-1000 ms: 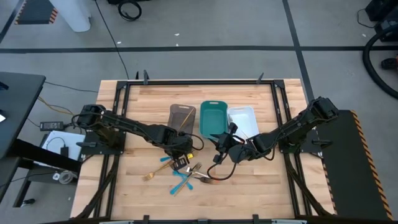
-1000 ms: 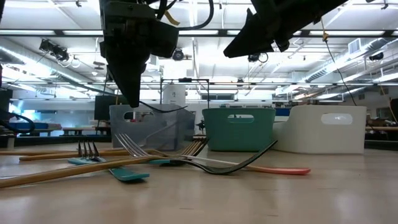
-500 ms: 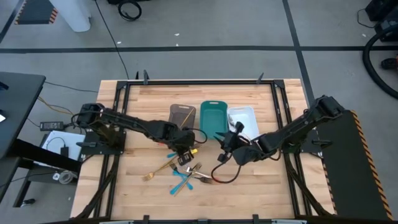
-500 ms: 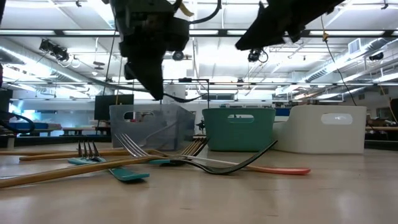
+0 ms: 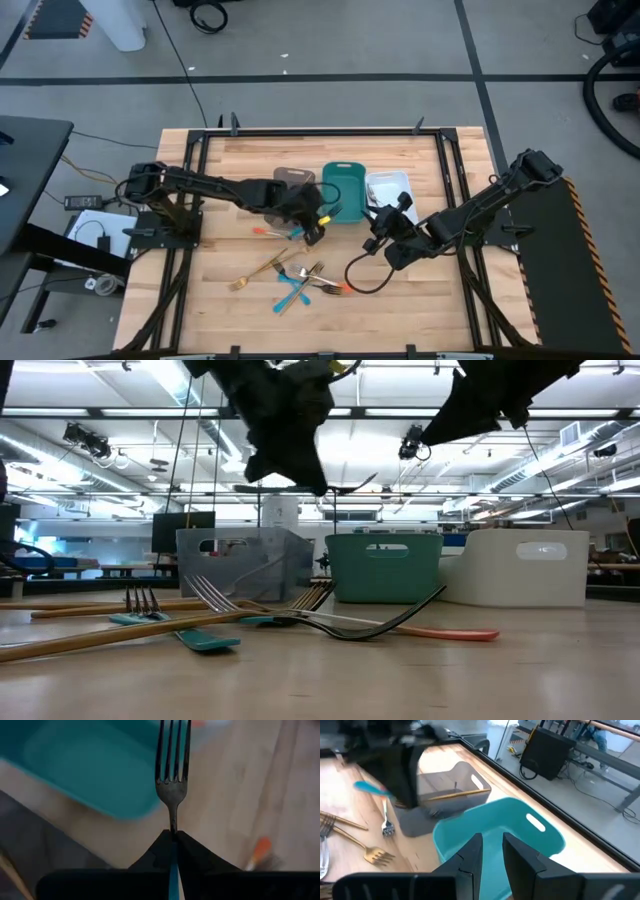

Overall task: Sort silverware by color (type)
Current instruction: Put the blue fork into the green bin

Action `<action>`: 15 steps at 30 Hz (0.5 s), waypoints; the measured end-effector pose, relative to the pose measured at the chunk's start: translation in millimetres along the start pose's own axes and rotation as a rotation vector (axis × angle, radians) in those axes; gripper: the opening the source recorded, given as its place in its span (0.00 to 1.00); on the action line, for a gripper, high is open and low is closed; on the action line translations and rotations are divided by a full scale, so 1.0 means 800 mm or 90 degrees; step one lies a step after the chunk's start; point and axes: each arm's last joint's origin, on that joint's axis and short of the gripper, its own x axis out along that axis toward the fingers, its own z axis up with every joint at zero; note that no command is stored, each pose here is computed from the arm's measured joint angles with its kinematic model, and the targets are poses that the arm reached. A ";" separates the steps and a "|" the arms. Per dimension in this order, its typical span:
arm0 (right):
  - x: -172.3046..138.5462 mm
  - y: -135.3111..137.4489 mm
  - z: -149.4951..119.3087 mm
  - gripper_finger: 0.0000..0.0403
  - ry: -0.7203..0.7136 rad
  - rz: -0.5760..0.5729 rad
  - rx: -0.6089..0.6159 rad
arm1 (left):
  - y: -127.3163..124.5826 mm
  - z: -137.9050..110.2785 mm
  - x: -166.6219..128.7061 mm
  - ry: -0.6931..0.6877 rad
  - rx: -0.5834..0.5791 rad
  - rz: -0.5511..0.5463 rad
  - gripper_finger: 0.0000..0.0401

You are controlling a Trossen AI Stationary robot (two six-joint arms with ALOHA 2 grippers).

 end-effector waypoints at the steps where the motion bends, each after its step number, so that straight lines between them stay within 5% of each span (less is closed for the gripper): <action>1: 0.000 -0.001 -0.001 0.21 0.003 -0.002 -0.005 | 0.003 0.006 0.000 -0.021 0.000 0.001 0.06; 15: -0.001 -0.012 -0.013 0.21 0.038 -0.037 0.008 | 0.037 0.053 0.013 -0.190 -0.084 0.006 0.06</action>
